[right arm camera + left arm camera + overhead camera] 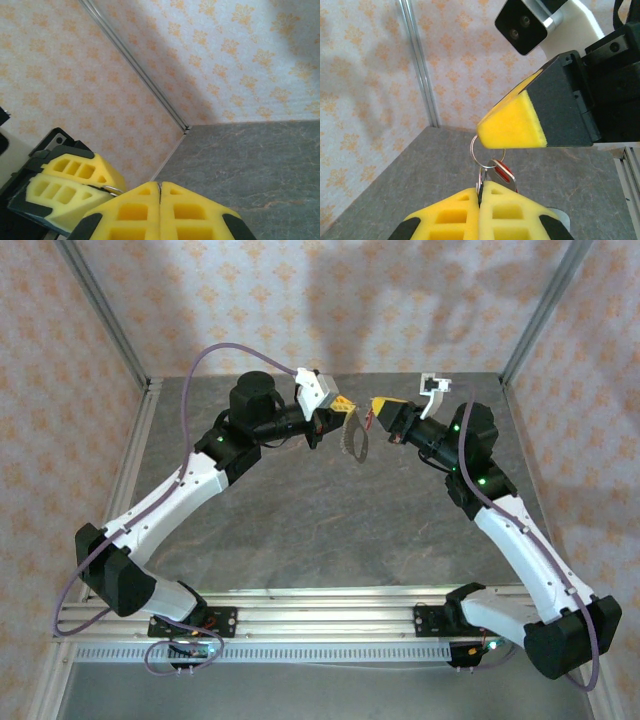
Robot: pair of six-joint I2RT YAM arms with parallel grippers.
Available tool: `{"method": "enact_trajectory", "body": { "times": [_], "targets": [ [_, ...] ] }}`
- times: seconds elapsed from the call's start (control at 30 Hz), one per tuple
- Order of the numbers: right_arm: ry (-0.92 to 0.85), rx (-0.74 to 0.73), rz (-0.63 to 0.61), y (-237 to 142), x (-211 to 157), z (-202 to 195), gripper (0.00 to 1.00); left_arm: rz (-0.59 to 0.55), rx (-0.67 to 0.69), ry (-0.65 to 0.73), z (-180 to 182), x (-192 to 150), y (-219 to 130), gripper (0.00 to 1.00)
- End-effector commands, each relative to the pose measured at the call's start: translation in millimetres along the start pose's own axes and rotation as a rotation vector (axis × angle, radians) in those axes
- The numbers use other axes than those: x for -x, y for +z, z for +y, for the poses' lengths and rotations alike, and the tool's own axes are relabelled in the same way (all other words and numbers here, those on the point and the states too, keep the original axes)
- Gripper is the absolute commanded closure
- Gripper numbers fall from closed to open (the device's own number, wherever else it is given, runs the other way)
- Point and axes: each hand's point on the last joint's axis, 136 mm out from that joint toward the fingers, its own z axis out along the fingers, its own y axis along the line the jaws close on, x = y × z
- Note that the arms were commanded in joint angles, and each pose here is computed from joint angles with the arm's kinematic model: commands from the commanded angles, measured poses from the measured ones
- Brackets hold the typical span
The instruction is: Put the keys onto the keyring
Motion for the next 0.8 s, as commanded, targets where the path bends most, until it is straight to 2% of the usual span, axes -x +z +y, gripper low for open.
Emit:
{"method": "enact_trajectory", "body": {
  "times": [0.0,0.77],
  "targets": [
    [-0.047,0.085,-0.071,-9,24,31,1.00,-0.058,0.017,0.019,3,20,1,1.00],
    [-0.052,0.155,-0.063,-4,27,51,1.00,-0.063,0.016,0.008,3,20,2,1.00]
  ]
}}
